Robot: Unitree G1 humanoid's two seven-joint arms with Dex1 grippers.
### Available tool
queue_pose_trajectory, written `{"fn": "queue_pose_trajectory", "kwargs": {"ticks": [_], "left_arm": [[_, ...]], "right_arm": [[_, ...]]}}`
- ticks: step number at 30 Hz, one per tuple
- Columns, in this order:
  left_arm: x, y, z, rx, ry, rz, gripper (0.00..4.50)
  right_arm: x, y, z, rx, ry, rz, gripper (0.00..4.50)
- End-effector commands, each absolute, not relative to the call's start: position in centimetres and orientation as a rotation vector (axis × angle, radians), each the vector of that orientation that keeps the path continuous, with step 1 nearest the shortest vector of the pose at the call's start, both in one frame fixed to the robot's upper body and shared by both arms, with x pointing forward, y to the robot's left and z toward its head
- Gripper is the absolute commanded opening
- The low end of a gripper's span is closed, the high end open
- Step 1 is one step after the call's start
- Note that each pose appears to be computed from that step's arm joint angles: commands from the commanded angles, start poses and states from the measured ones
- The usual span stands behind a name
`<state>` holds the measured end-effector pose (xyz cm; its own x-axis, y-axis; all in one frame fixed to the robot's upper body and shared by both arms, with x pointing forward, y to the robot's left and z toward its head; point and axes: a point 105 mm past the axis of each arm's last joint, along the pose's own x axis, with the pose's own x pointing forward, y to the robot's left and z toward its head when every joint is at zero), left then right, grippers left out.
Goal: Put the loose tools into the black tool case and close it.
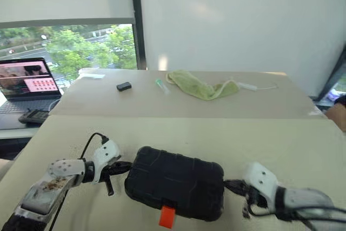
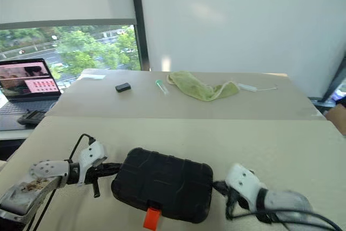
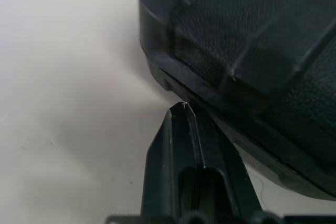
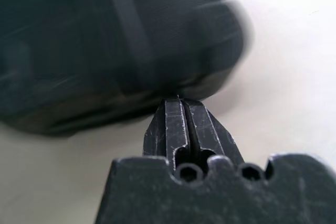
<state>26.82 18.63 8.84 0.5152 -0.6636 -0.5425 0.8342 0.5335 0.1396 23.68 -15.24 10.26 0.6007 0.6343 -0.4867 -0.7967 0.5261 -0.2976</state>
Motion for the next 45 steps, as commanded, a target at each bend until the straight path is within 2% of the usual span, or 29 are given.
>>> {"fn": "queue_pose_trajectory", "kwargs": {"ticks": [1,4,8,11,15,16,17,18,23,25,27,28,32,35,39,45], "left_arm": [[26.0,14.1,10.6,0.341,0.359,-1.016,0.07],[27.1,13.2,11.0,0.282,0.336,-0.924,0.07],[29.0,13.2,11.8,0.184,0.317,-0.777,0.07],[30.1,14.5,13.0,0.120,0.293,-0.699,0.07],[30.9,16.1,15.7,0.150,0.203,-0.697,0.07],[30.7,16.1,16.7,0.110,0.197,-0.772,0.07],[30.3,16.0,17.6,0.126,0.182,-0.853,0.58],[30.0,15.9,18.2,0.123,0.178,-0.926,0.70],[29.5,14.1,19.0,0.134,0.224,-1.198,2.69],[29.9,13.2,18.5,0.164,0.250,-1.285,3.45],[30.2,12.4,17.8,0.193,0.264,-1.350,3.95],[30.5,11.9,17.4,0.205,0.269,-1.379,4.43],[31.1,10.2,16.2,0.258,0.295,-1.508,4.43],[31.7,9.8,15.2,0.321,0.313,-1.548,4.43],[32.0,10.1,12.9,0.439,0.366,-1.565,4.43],[32.3,9.6,12.8,0.429,0.342,-1.557,4.43]], "right_arm": [[27.7,-13.3,9.9,-0.558,0.323,0.856,0.00],[31.5,-13.4,10.5,-0.629,0.305,0.787,0.00],[35.4,-13.8,11.2,-0.684,0.291,0.741,0.00],[36.4,-15.2,12.0,-0.720,0.284,0.708,0.00],[35.4,-17.1,13.9,-0.652,0.302,0.686,0.00],[34.3,-17.8,14.9,-0.616,0.291,0.680,0.00],[33.0,-18.4,15.8,-0.567,0.291,0.676,0.60],[31.4,-18.5,16.4,-0.525,0.291,0.696,0.71],[24.9,-16.5,17.9,-0.339,0.295,0.834,2.53],[22.5,-15.0,17.6,-0.257,0.315,0.913,3.29],[20.8,-13.8,16.7,-0.193,0.355,0.965,3.72],[20.4,-13.2,16.0,-0.191,0.374,0.967,4.18],[20.8,-10.8,14.1,-0.099,0.395,0.926,4.18],[21.9,-10.4,12.7,-0.054,0.453,0.835,4.18],[21.5,-9.1,11.6,-0.006,0.518,0.795,4.18],[21.9,-8.1,11.0,0.043,0.557,0.720,4.18]]}}
